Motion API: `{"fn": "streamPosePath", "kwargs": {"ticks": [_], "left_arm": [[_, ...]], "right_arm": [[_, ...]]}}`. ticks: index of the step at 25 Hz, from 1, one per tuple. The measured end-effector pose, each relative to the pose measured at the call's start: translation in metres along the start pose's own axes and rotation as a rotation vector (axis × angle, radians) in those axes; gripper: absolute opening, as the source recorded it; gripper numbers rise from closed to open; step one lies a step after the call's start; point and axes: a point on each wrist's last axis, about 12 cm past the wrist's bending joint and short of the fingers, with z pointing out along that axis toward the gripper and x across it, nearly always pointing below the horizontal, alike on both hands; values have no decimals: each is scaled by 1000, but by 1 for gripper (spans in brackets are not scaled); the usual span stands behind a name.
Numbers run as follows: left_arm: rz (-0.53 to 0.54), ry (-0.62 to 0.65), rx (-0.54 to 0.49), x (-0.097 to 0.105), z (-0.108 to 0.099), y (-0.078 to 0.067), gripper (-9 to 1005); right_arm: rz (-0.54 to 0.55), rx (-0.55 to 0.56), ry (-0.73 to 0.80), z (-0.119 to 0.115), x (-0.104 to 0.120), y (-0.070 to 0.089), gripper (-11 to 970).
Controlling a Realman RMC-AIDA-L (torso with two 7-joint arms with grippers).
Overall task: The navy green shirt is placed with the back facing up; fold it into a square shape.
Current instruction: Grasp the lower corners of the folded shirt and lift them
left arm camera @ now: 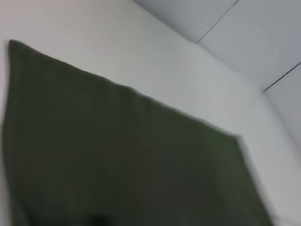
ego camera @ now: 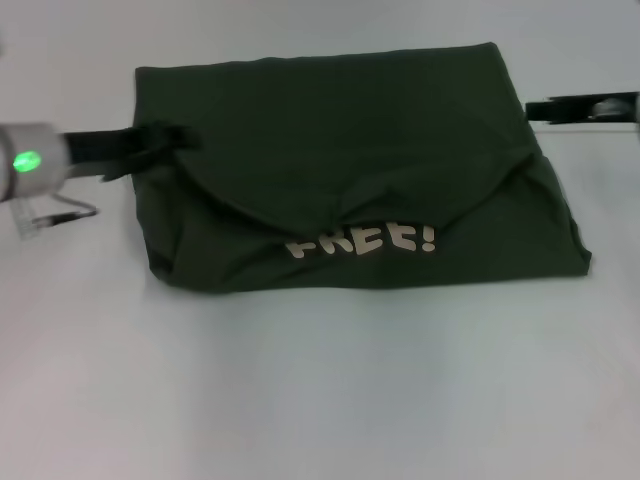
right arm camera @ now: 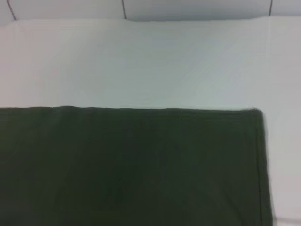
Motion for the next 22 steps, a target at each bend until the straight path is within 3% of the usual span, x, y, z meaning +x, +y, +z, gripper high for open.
{"fn": "streamPosePath", "kwargs": {"ticks": [2,3,7,9,10,14,19,22], "left_arm": [[-44,10,87,15,-26,13,324],[-49,13,97,17,-29,15,377],[-8,56,284,47,-64,30,587],[34,5,331,64,-77,40,690],[55,-31,318,73,-79,46,742],[141,-50,231,91,-73,59,821],[189,12,161,104,-48,56,919],[200,18,130,109,-34,52,920]], "right_arm": [[84,-37,-4,-19,12,-12,250],[123,-54,-13,-28,19,-19,290],[274,-197,-33,-55,60,-33,448],[340,-287,-44,-64,84,-37,704],[370,-327,-58,-68,95,-38,723],[449,-408,-113,-77,128,-42,801],[487,-438,-150,-83,132,-45,898],[483,-448,-154,-82,129,-44,916]]}}
